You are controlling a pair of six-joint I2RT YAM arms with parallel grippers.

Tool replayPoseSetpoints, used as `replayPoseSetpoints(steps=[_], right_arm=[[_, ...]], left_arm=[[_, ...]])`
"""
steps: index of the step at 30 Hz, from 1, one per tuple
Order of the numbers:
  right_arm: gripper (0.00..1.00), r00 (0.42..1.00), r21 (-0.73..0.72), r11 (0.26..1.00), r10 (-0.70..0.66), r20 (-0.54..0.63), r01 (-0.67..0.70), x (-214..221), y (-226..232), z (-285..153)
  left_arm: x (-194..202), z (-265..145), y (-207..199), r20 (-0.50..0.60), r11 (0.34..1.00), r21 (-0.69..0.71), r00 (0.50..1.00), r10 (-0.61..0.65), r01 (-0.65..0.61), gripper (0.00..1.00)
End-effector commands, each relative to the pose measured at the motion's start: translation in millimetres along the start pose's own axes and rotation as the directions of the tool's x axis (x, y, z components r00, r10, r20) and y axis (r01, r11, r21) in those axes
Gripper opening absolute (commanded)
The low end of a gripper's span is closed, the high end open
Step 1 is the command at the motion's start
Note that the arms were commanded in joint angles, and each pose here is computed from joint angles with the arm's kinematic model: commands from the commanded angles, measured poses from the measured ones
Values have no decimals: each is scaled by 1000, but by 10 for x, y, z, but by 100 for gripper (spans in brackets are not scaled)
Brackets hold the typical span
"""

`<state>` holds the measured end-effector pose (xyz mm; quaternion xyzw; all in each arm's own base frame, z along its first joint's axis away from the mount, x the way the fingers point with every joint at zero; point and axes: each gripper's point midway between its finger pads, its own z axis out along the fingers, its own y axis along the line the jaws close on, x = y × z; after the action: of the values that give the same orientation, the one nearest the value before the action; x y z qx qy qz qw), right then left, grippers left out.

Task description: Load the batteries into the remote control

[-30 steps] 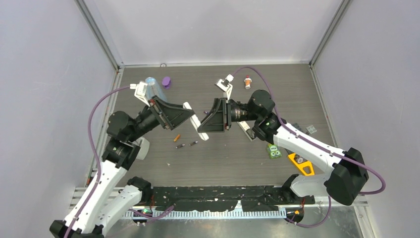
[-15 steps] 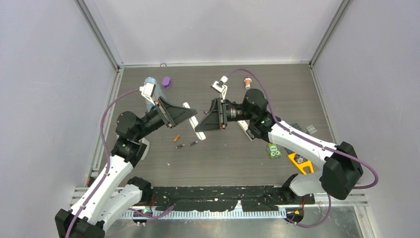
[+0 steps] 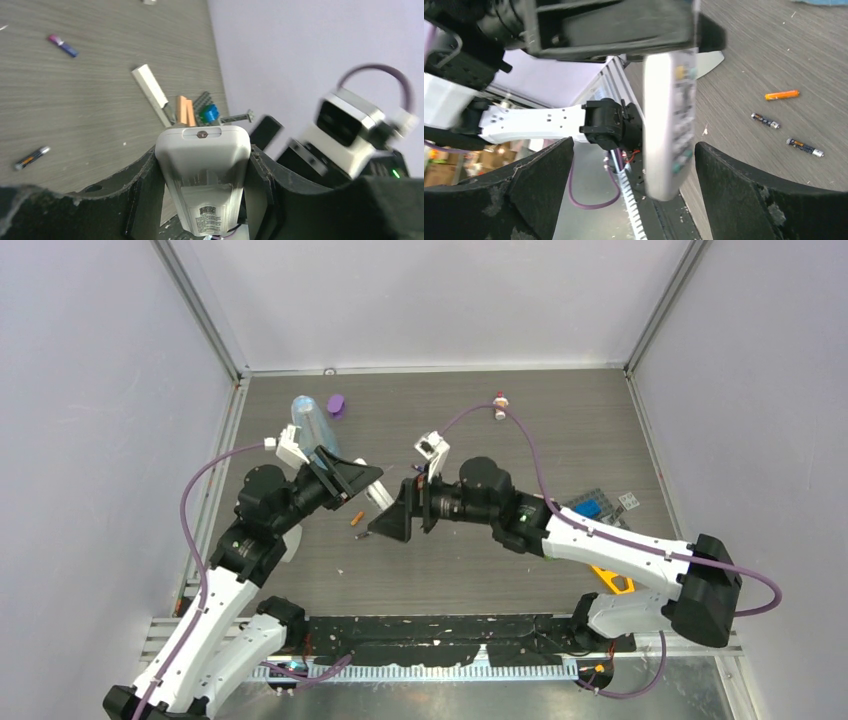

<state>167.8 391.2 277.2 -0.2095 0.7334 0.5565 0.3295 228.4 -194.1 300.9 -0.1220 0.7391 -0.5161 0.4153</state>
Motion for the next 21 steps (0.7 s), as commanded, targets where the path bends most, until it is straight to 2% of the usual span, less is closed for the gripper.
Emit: replayPoseSetpoints(steps=[1, 4, 6, 14, 15, 16, 18, 20, 21], right_arm=[[96, 975, 162, 972, -191, 118, 171, -87, -137, 64], [99, 970, 206, 964, -200, 140, 169, -77, -222, 145], [92, 973, 242, 957, -194, 123, 160, -25, -334, 234], [46, 983, 239, 962, -157, 91, 132, 74, -377, 376], [37, 984, 228, 965, -154, 92, 130, 77, -359, 378], [33, 983, 214, 968, -153, 104, 128, 65, -326, 361], [19, 983, 187, 974, -151, 106, 130, 51, -271, 327], [14, 985, 141, 981, -149, 85, 136, 58, -208, 292], [14, 987, 94, 985, -149, 66, 142, 80, -131, 266]], left_arm=[[-107, -88, 140, 60, 993, -116, 998, 12, -5, 0], [-95, -110, 209, 60, 988, -155, 998, -4, 13, 0], [-79, -125, 270, 61, 983, -183, 998, -17, 28, 0], [-53, -145, 328, 64, 976, -208, 997, -47, 60, 0], [-49, -153, 331, 62, 976, -210, 997, -41, 53, 6], [-45, -169, 327, 56, 977, -210, 998, -25, 36, 13], [-49, -216, 297, 56, 981, -195, 998, 16, -5, 40], [-85, -253, 213, 71, 986, -144, 993, 95, -84, 68], [-103, -284, 158, 79, 984, -117, 986, 146, -136, 75]])
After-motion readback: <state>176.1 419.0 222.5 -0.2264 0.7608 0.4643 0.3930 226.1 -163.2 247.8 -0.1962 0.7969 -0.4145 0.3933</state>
